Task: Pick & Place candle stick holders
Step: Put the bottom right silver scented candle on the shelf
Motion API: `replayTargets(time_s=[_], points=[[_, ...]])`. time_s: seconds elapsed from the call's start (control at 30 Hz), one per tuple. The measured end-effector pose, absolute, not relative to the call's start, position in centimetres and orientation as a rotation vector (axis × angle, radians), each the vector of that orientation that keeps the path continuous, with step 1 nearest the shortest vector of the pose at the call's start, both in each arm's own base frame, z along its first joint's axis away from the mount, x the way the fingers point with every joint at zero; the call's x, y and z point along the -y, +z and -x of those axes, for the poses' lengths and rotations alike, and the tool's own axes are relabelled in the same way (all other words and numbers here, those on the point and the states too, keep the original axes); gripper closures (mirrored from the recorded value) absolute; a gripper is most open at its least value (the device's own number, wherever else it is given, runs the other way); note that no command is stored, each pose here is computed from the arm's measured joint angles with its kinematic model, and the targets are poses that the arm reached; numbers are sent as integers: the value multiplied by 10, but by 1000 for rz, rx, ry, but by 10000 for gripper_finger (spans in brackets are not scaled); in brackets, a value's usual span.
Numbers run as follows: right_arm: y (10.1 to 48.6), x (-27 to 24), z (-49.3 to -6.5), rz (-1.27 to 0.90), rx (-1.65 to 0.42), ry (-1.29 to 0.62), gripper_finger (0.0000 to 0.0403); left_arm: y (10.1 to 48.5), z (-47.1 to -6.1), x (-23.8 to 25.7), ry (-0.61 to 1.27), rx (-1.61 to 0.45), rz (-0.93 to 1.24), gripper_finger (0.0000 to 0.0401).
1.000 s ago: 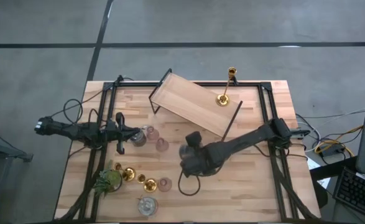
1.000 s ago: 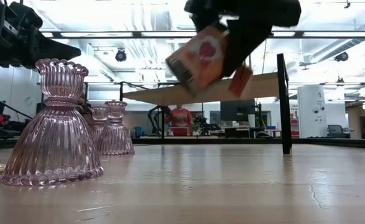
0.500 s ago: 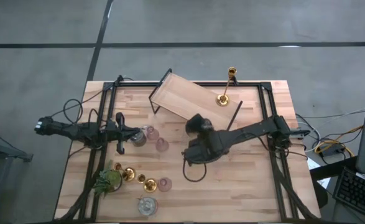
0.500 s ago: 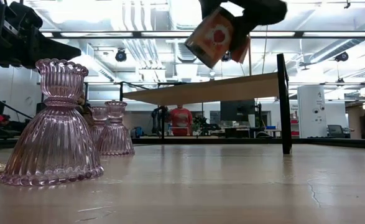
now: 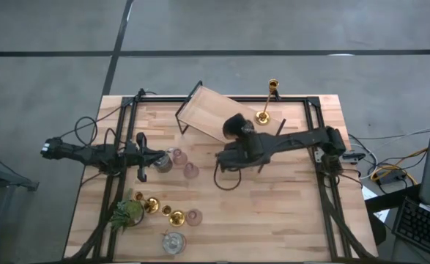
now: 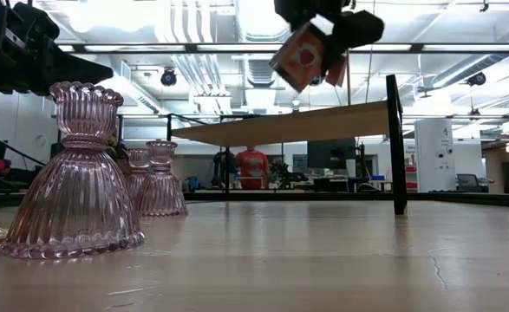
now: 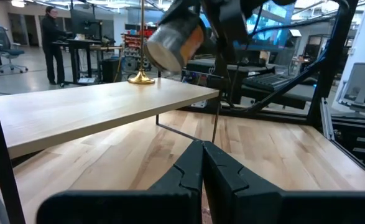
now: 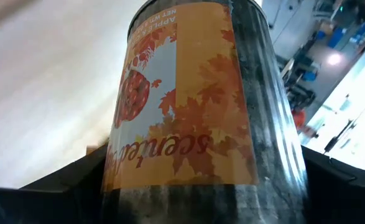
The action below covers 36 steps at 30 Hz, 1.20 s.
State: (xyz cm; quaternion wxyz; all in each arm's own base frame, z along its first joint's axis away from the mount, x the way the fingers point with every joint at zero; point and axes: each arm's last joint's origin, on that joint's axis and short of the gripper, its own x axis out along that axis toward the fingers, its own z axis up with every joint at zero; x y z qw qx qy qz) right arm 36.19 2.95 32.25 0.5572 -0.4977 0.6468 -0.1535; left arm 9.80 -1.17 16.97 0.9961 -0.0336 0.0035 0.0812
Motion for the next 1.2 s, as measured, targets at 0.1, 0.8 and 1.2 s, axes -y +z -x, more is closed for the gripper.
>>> replayTargets(time_s=[0.1, 0.8, 1.2], points=[[329, -21, -348, 1126, -1521, -402, 63, 170, -98, 12, 162, -7, 67, 389], [281, -11, -284, 1314, -1787, -165, 63, 170, -98, 12, 162, -7, 67, 389], [278, -11, -286, 1339, -1798, -149, 44, 170, -98, 12, 162, -6, 68, 389]])
